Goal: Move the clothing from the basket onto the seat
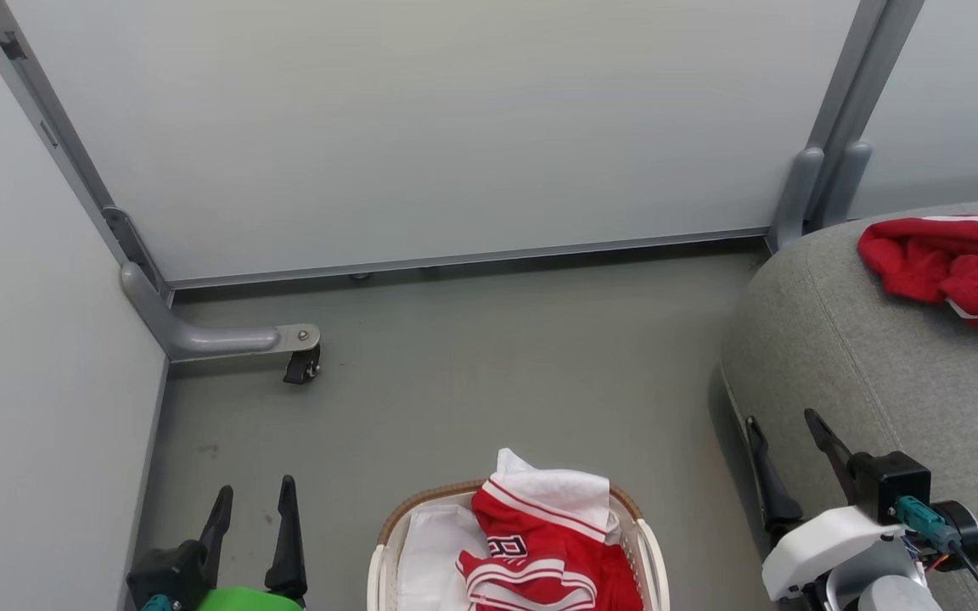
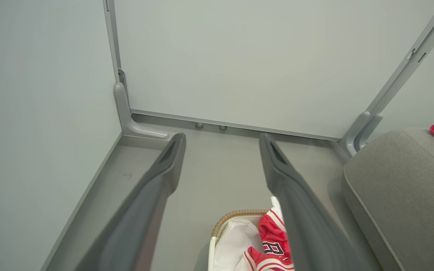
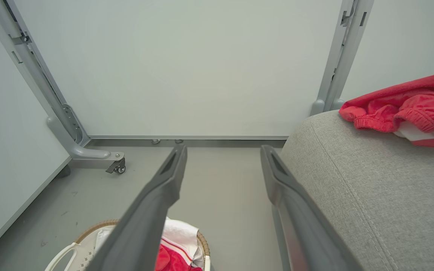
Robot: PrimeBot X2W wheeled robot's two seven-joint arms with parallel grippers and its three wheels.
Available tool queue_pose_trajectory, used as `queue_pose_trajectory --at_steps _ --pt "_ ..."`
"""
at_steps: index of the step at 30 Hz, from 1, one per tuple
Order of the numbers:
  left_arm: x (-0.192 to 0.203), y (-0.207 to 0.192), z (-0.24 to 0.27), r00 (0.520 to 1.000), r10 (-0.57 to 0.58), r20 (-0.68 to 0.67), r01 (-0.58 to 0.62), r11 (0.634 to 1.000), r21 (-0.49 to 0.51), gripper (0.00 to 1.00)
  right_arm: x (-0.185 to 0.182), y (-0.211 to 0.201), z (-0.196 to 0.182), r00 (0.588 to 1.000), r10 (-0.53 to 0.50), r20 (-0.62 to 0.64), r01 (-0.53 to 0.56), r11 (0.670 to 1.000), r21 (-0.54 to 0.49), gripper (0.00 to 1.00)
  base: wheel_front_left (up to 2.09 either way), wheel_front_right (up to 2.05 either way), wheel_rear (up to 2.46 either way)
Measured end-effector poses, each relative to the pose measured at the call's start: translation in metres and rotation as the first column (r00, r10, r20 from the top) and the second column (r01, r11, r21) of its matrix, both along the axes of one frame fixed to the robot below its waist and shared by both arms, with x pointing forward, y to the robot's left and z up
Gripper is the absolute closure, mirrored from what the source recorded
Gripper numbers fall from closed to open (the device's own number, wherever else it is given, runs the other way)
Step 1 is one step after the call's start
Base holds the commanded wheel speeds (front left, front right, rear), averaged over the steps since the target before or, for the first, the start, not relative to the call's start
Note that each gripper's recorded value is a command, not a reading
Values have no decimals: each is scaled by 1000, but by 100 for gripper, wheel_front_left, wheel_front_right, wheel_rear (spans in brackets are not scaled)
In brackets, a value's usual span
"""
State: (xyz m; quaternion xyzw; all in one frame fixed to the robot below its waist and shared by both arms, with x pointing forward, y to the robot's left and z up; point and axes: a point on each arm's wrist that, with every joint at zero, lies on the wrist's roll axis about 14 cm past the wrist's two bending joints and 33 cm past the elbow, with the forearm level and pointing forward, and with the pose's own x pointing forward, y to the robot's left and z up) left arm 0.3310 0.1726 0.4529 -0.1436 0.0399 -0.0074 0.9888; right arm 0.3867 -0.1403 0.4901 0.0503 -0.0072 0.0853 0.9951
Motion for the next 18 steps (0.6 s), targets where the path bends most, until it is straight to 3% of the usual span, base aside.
queue_pose_trajectory --at_steps 18 --pt "1 -4 -3 1000 -13 -12 13 1000 -1 0 0 4 -1 1000 11 -3 -11 1000 0 0 0 0 0"
